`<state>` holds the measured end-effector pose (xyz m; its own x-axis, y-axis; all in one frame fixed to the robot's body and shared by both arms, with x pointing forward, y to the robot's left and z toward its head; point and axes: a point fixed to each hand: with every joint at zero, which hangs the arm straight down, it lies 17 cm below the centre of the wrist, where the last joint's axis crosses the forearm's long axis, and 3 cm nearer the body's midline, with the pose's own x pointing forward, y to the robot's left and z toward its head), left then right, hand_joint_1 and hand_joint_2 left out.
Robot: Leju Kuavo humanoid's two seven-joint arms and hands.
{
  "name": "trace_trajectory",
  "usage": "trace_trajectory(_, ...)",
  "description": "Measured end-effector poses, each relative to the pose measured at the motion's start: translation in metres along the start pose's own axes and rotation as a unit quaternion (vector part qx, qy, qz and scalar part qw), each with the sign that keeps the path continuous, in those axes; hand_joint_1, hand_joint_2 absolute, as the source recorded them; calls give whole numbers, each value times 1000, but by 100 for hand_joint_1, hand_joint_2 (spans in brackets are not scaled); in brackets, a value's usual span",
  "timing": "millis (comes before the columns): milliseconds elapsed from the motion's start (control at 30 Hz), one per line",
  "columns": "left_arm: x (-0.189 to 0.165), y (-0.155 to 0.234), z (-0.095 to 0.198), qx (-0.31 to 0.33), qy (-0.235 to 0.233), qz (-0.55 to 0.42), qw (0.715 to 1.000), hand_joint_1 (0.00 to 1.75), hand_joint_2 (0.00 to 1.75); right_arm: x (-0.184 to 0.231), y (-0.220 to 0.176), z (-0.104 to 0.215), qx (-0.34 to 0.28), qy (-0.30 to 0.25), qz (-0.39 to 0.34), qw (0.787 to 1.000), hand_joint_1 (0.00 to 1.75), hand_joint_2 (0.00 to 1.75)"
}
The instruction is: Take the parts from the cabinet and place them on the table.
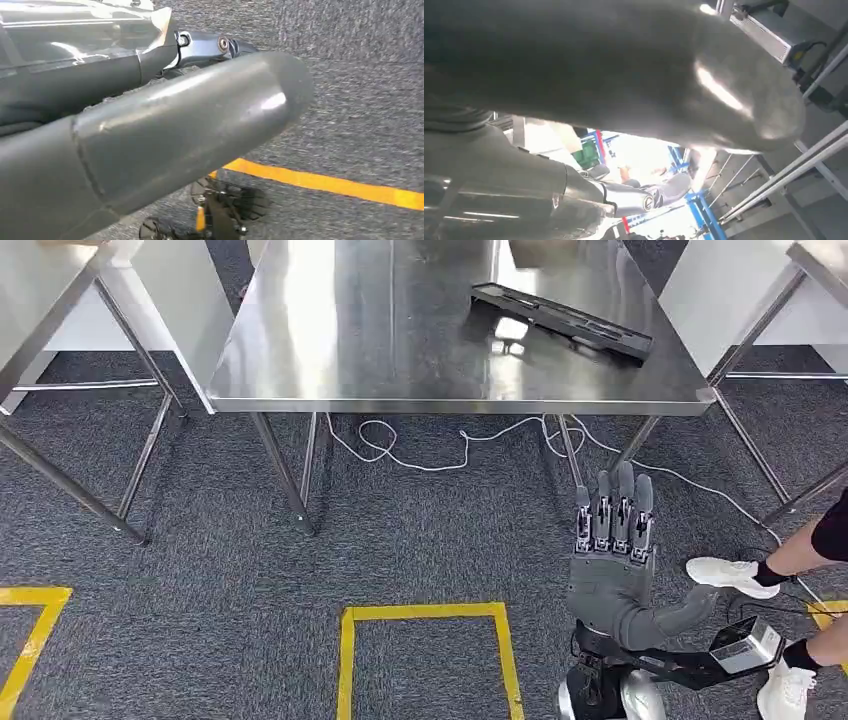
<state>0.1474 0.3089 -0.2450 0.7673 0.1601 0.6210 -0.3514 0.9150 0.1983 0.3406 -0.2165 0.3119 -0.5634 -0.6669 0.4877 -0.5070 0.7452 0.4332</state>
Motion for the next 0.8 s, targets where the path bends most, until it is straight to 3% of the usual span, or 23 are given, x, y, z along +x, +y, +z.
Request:
trace_trajectory(233,-2,-1,1,-6,-2,-4,1000,0,0,-3,-6,4,-9,7,12,1000,0,0)
trace_trajectory(400,0,-5,2,-15,-6,-14,1000,0,0,-52,-39,24,-61,101,120,986,0,0)
trace_trajectory(533,7,-10,1,-25,-19,-23,999,0,0,-137,-103,91,-116,230,196,946,0,0)
trace_trajectory(567,9,-11,1,-27,-22,-24,999,0,0,-160,-122,122,-130,267,208,932,0,0)
trace_trajectory(667,7,-11,1,-29,-21,-27,999,0,0,-181,-140,169,-147,319,215,911,0,0)
trace_trajectory(767,6,-12,2,-30,-21,-27,999,0,0,-188,-152,182,-152,342,222,900,0,0)
trace_trajectory(800,7,-11,2,-29,-22,-28,999,0,0,-197,-166,201,-167,378,235,879,0,0)
